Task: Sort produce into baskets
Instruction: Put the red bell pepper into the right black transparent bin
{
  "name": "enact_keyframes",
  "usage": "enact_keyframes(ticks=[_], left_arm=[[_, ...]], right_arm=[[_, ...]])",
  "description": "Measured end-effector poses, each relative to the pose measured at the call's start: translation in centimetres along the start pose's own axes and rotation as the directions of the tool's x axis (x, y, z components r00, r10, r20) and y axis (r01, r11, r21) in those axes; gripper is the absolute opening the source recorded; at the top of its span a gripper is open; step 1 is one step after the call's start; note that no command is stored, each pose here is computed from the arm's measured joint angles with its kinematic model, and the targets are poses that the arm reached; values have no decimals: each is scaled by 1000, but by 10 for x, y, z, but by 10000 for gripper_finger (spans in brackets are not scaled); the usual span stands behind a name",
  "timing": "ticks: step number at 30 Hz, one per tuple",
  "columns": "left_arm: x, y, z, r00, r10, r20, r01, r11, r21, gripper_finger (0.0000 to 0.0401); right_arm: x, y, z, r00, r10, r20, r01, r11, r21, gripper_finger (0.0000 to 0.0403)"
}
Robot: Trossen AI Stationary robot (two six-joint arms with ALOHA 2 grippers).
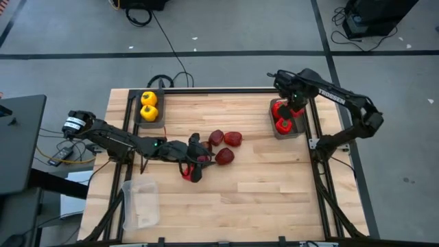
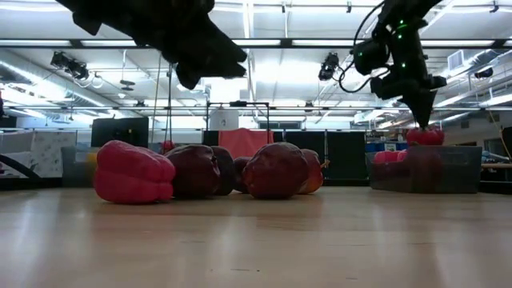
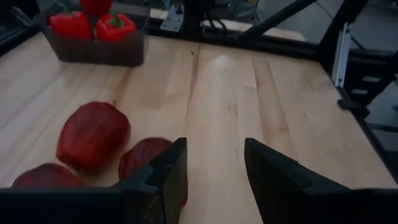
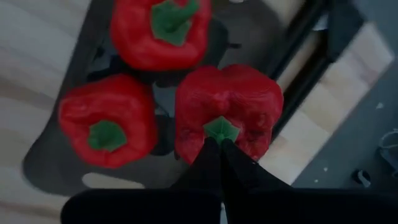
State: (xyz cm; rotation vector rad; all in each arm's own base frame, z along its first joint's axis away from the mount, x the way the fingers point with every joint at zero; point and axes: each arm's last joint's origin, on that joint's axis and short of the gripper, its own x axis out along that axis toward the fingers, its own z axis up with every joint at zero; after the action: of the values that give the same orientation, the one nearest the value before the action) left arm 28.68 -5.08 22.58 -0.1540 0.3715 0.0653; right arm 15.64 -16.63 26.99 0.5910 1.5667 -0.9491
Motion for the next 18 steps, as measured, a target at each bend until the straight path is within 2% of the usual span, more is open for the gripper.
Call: enact_keyframes(ticks=[4, 18], left_arm=[[0, 1, -2, 1000, 6, -25, -6, 1000, 6, 165], [0, 2, -7, 997, 19, -73, -16, 999, 40, 165]], right_arm=[[6, 4, 5, 999, 42, -33, -43, 999, -21, 2], [38, 15, 29, 996, 56, -76, -57, 998, -15, 4]])
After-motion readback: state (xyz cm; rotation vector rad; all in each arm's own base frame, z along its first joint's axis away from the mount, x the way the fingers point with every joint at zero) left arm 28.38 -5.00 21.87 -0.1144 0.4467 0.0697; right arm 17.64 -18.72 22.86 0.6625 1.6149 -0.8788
